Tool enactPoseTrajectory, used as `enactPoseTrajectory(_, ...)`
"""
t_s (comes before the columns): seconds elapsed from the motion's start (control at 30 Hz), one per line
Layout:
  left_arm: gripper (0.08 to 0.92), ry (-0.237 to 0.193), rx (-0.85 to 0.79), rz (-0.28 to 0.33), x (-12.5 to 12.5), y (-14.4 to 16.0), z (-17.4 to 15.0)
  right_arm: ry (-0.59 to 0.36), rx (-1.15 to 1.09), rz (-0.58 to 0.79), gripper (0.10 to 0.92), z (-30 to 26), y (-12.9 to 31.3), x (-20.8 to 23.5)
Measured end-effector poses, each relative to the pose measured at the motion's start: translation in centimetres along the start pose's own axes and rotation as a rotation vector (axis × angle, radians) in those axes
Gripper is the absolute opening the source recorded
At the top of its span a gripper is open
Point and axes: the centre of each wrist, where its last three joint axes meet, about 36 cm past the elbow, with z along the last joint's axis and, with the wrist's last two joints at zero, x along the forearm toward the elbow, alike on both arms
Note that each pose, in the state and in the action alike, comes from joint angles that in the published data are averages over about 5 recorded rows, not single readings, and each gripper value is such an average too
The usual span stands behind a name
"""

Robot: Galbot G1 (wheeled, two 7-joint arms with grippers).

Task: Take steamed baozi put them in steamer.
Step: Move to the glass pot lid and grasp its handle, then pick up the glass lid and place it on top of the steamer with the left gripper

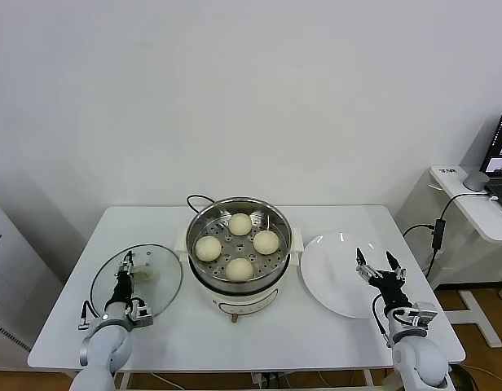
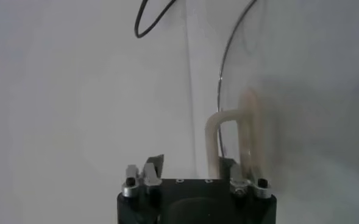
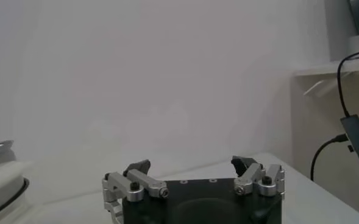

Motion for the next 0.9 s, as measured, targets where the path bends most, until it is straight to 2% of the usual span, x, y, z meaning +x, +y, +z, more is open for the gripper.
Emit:
enactPoseTrajectory(0.3, 0.152, 0.033, 0.033, 0.010, 0.7, 0.0, -0.3, 0.000, 0.002, -0.001, 0.823, 0.1, 0.1, -0.1)
enactPoseTrajectory(0.53, 0.133, 0.084, 0.082, -0.006, 2.0, 1.3, -1.1, -0.004, 0.002, -0.002, 0.823, -0.1, 0.0, -0.3)
enactPoseTrajectory(0.67, 0.133, 0.139, 0.104, -0.042, 2.8, 2.9, -2.1, -0.002, 0.000, -0.002, 0.823, -0.1, 0.1, -0.4)
enactPoseTrajectory(0.9, 0.133, 0.281, 0.147, -0.083, 4.0, 7.4, -4.1, 0.006, -0.001, -0.005, 0.823, -0.2, 0.2, -0.1)
